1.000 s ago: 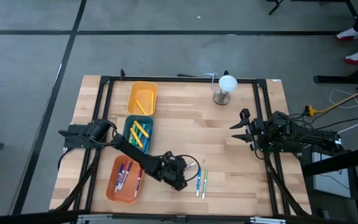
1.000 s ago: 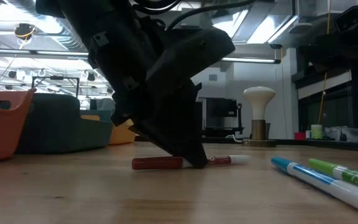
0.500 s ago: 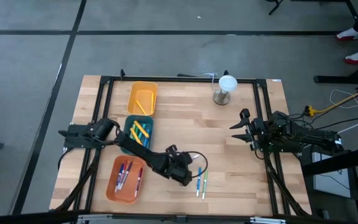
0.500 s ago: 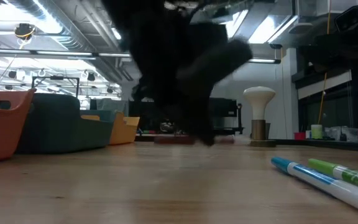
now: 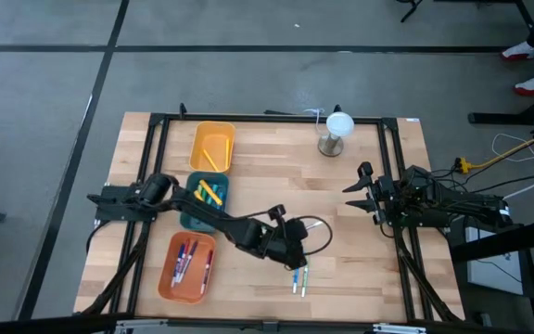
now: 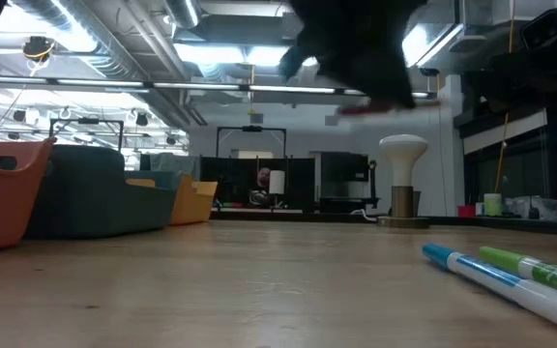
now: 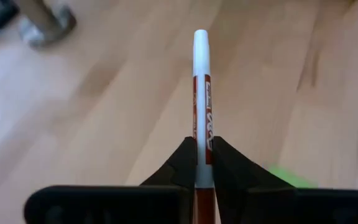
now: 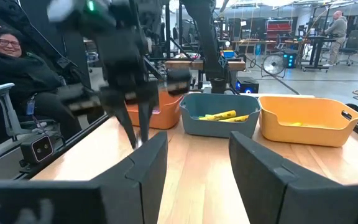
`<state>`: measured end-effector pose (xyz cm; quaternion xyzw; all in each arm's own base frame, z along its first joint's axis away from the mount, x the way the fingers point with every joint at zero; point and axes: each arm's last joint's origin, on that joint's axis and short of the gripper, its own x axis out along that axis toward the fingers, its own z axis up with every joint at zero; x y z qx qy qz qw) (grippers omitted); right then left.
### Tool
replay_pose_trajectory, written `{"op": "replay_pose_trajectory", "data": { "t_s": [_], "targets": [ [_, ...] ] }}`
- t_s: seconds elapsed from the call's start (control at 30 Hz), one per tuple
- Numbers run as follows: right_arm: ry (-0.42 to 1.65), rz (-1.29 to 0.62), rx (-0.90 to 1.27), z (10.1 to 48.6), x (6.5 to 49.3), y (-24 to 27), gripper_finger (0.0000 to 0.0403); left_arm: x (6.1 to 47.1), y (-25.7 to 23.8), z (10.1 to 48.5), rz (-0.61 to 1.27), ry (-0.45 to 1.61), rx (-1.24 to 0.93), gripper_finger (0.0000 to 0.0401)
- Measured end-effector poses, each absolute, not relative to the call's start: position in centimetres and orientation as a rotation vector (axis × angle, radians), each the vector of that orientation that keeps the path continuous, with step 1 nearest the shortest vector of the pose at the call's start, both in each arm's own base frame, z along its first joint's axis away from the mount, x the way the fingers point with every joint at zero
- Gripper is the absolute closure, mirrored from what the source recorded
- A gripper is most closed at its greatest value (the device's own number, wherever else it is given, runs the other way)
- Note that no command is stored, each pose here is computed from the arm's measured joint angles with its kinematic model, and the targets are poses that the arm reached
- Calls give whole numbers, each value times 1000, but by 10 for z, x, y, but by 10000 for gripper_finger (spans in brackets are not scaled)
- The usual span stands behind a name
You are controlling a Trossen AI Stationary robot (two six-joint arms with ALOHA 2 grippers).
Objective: Pick & Place Markers
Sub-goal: Put the brown marker pen into the orange bin
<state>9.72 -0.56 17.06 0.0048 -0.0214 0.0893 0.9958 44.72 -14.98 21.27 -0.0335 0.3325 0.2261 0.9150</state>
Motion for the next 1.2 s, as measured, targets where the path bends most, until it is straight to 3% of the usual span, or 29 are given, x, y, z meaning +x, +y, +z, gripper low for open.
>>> {"op": "replay_pose_trajectory", "data": {
  "t_s": [0.57,0.9,1.2],
  "targets": [
    [-43,179,10,171,97,-6,233,456,-172,317,510,397,71,375],
    [-43,179,10,171,97,-6,233,450,-180,335,452,395,63,375],
    [-43,179,10,171,97,-6,233,416,-191,339,560,466,59,375]
  ]
}}
